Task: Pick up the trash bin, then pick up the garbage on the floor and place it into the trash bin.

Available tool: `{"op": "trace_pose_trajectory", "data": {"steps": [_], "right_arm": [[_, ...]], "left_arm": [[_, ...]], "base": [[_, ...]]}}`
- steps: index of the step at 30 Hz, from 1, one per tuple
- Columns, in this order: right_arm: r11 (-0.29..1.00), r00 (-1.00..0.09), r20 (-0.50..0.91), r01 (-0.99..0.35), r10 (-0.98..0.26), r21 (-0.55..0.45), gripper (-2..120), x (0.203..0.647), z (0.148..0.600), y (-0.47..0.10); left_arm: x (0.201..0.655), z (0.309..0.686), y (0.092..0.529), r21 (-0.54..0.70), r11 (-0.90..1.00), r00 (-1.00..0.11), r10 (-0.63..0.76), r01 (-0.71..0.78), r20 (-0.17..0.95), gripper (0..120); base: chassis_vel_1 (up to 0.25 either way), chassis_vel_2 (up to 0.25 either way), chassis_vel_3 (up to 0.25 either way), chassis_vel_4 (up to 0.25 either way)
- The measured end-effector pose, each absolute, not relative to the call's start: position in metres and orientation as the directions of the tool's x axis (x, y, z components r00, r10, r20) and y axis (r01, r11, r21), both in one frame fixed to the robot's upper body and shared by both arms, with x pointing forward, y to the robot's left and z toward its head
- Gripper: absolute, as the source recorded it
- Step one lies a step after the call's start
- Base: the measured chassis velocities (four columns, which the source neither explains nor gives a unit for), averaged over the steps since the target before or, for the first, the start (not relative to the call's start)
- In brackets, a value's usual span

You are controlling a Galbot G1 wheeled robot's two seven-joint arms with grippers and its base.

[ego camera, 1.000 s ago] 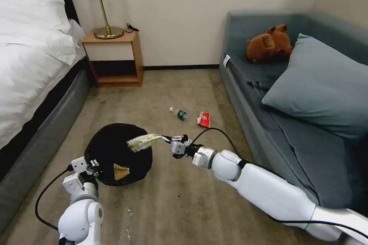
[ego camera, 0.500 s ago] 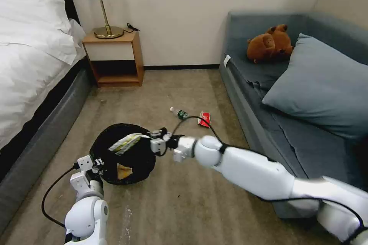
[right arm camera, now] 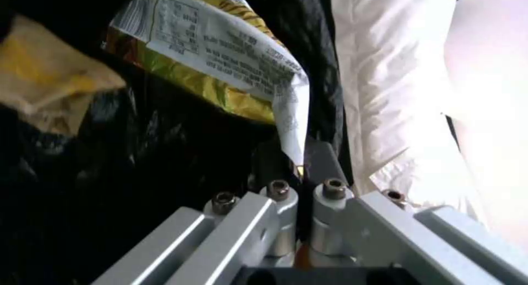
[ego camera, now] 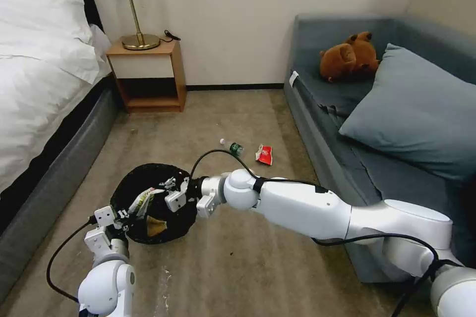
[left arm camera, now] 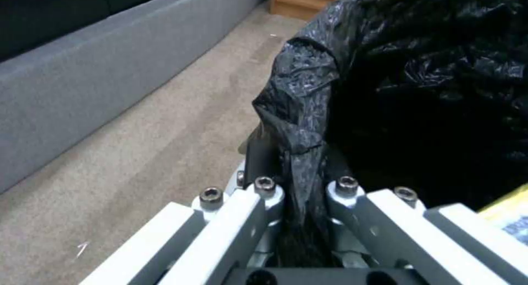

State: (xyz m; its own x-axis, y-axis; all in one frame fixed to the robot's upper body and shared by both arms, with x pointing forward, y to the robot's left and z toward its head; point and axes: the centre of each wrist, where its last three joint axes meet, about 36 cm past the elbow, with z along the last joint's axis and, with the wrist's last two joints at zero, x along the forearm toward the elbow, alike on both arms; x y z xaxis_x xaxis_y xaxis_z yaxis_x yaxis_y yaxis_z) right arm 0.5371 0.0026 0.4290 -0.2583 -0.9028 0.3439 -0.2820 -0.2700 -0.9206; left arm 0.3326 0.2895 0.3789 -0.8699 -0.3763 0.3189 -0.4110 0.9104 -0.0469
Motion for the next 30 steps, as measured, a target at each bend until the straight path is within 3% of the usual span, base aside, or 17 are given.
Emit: {"op": "trace_pose_trajectory", "data": {"steps": [15, 30], "right_arm": [[-0.285, -0.292, 0.358, -0.262, -0.887, -0.922, 1, 0.556, 0.422, 0.0], [-0.28, -0.29, 0.348, -0.251, -0.892, -0.927, 55, 0.554, 0.425, 0.012]], "left_arm": [[0.331, 0.381, 0.288, -0.05, 0.913, -0.875, -0.37, -0.404, 0.312, 3], [0.332, 0.38, 0.287, -0.047, 0.914, -0.874, -0.369, -0.403, 0.315, 3]], "base": [[0.0, 0.0, 0.0, 0.0], [0.0, 0.0, 0.0, 0.0]]}}
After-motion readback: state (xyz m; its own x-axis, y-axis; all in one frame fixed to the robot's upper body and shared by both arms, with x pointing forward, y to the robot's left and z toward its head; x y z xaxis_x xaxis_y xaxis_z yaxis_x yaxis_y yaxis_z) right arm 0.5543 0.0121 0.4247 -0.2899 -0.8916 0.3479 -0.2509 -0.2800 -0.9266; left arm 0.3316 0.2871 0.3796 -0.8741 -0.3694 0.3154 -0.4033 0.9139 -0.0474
